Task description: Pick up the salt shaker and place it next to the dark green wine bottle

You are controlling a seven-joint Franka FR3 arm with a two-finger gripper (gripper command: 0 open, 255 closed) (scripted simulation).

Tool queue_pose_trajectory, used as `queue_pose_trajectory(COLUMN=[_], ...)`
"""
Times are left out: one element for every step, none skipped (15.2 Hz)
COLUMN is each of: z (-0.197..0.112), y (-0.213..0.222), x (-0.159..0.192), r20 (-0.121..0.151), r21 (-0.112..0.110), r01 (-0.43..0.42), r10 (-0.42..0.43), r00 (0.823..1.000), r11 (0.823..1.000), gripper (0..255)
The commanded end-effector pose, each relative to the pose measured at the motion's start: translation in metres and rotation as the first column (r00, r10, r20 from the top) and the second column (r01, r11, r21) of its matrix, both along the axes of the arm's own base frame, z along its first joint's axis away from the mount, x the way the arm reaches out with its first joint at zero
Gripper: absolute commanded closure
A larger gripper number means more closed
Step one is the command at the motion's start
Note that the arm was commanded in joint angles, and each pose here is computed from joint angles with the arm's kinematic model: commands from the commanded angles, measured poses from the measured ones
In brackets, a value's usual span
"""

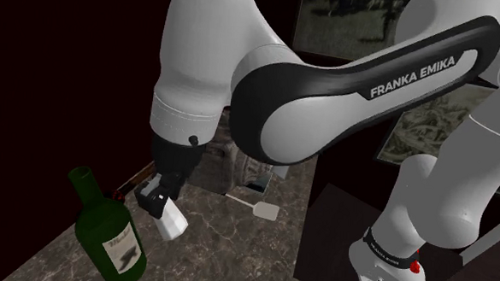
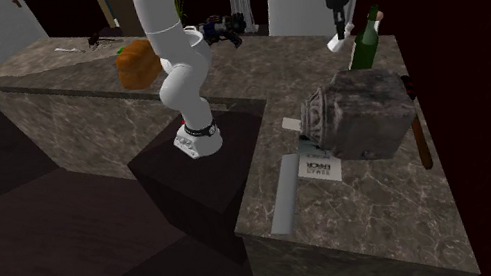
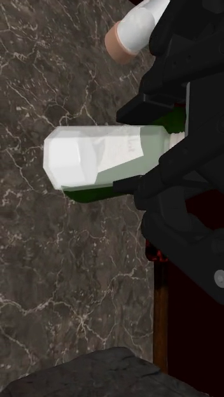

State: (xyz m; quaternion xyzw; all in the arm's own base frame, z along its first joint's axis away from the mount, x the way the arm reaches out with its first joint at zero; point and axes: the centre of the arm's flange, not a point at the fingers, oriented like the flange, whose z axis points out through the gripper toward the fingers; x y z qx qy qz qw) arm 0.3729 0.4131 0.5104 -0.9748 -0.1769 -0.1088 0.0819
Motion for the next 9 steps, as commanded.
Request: queue_pose_trajectory(z=[-0.012,-0.017,-0.022,-0.028,-0.033,-0.038,-0.043,-0.049,-0.054], y=[-0.001,-0.001,-0.001,-0.001,-0.001,-0.001,-0.001,-0.001,-0.001], x=[-0.001,-0.001,-0.001,-0.001,-0.001,-0.001,-0.001,-0.001,-0.001], r20=[0.001,0.001,0.001,0.001,0.001,0.001,0.001,0.001,0.001], r21=[0.000,0.000,0.000,0.000,0.000,0.000,0.000,0.000,0.000], r01=[0.000,0.000,0.000,0.000,0.000,0.000,0.000,0.000,0.000], r10=[0.000,0.000,0.000,0.000,0.000,0.000,0.000,0.000,0.000], r00=[1.000,1.000,1.000,1.000,1.000,1.000,1.000,1.000,1.000], r11=[1.000,1.000,1.000,1.000,1.000,1.000,1.000,1.000,1.000], gripper=[255,255,255,255,255,255,255,255,255])
